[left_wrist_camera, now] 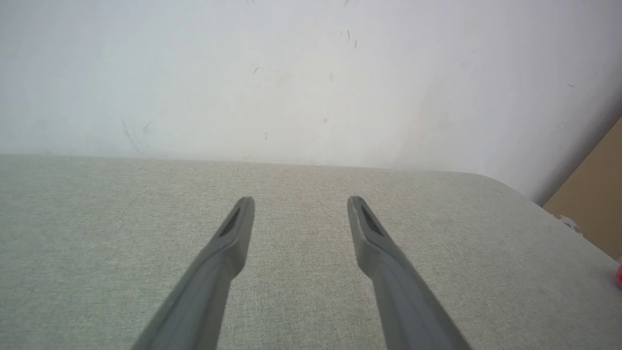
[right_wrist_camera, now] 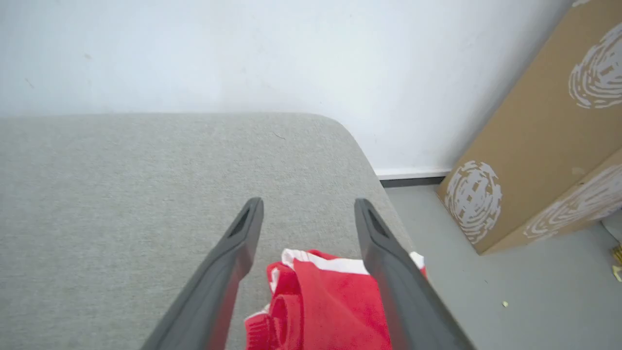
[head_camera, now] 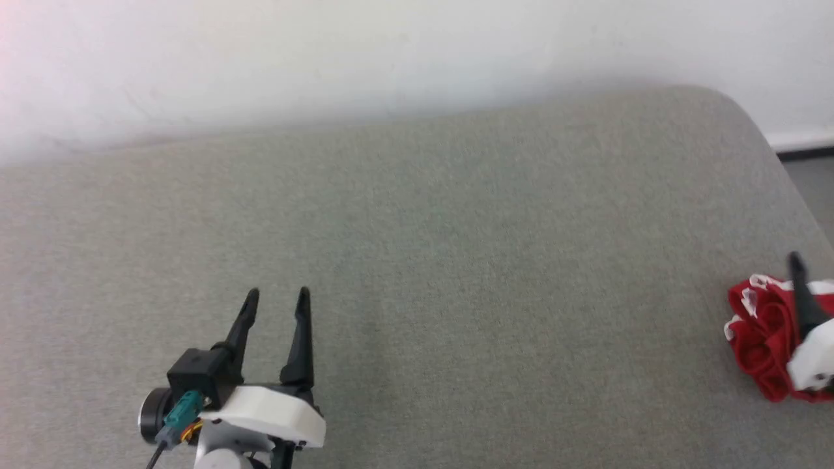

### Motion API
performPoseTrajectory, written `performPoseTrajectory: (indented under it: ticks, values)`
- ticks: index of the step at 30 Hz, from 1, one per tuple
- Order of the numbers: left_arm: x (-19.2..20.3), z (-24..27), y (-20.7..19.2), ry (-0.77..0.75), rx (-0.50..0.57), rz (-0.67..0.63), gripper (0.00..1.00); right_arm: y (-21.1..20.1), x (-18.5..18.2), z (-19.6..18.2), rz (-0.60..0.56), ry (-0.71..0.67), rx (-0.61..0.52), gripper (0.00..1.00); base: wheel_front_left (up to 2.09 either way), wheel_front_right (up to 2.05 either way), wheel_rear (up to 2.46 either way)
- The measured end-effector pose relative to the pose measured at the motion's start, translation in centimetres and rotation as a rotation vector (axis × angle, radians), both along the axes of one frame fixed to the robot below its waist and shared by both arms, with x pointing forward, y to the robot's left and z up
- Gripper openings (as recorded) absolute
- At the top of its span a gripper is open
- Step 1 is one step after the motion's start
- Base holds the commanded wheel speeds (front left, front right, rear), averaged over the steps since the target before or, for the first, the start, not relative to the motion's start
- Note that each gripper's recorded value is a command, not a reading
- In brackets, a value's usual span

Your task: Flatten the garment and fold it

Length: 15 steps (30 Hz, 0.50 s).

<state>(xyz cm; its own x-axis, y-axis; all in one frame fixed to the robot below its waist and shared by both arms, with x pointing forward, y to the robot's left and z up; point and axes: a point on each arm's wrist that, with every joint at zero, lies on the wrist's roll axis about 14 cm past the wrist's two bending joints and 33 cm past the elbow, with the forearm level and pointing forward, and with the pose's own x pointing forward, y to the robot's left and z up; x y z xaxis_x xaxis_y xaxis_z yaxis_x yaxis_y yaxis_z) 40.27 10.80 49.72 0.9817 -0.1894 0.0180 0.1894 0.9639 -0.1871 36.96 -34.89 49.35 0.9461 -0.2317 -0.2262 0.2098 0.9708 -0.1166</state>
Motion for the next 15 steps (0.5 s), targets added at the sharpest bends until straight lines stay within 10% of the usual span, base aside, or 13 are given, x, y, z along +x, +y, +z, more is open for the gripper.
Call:
performPoseTrajectory:
  ticks: [15]
  values:
    - [-3.0,2.9,8.0,-0.086,0.082,0.210,1.00,16.5,2.0,5.4,0.322,-0.323,0.176,1.00,0.00,0.00,0.00]
